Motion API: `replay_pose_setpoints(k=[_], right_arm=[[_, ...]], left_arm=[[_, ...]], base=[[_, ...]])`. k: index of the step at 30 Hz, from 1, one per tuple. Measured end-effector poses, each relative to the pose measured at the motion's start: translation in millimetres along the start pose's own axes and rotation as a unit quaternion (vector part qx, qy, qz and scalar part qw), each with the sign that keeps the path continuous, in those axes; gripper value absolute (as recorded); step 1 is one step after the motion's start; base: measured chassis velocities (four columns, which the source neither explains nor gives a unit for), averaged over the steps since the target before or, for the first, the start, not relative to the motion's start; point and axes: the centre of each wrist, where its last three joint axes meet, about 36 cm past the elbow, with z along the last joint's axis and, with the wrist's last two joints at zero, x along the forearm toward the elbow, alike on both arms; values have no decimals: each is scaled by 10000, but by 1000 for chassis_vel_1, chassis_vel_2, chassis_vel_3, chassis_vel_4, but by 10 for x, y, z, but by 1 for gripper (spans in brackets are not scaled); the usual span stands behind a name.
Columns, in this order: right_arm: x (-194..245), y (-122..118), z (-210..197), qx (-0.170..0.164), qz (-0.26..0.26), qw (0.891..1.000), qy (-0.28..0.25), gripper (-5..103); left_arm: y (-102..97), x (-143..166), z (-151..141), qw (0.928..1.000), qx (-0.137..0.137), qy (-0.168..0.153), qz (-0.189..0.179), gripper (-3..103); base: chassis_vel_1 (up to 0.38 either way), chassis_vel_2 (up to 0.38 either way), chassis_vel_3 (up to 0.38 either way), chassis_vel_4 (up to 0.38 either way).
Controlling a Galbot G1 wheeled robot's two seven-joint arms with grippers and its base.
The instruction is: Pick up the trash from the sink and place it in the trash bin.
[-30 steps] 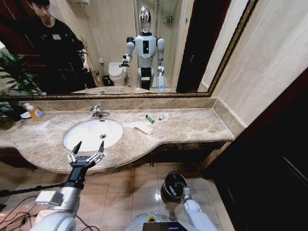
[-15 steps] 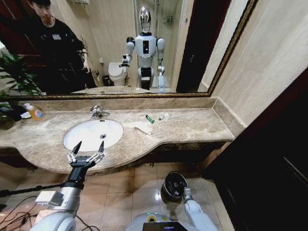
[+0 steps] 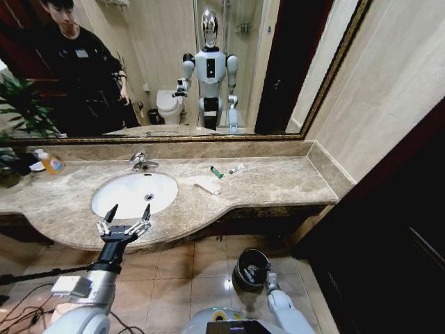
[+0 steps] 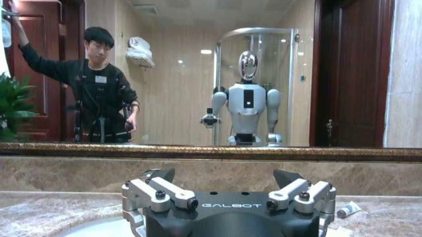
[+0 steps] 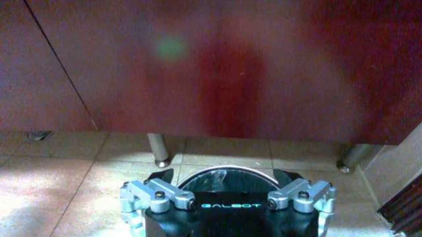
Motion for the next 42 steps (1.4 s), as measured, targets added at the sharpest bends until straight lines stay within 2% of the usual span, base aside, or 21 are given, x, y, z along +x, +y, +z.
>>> replay_pose_setpoints(k=[9,13,16,24,29,30,33,36,38,42], right_arm=[[261,-41,-261,95,171,9995,-252,100],[378,-61,-527,74,154,9983,-565,100],[492,-53,-846,97,164,9946,-1024,100],[896,-25,-1393,155,72,9888,-1485,100],[1188,25,-1931,310,-211,9766,-2116,100],[1188,25,-1931,310,-211,9766,-2116,100],[1386,103,-2287,447,-502,9666,-2472,100],[1482,165,-2477,517,-707,9604,-2643,100],[1472,195,-2634,550,-828,9543,-2819,100],[1375,210,-2881,468,-976,9487,-2970,100]], left_arm=[[0,0,0,10000,0,0,0,100],[0,0,0,10000,0,-1,0,100],[0,0,0,10000,0,0,0,100],[0,0,0,10000,0,0,0,100],[0,0,0,10000,0,0,0,100],[0,0,0,10000,0,0,0,100],[0,0,0,10000,0,0,0,100],[0,0,0,10000,0,0,0,100],[0,0,0,10000,0,0,0,100],[0,0,0,10000,0,-1,0,100]], base=[[0,0,0,0],[0,0,0,0],[0,0,0,0],[0,0,0,0],[0,0,0,0],[0,0,0,0],[0,0,0,0],[0,0,0,0],[0,0,0,0],[0,0,0,0]])
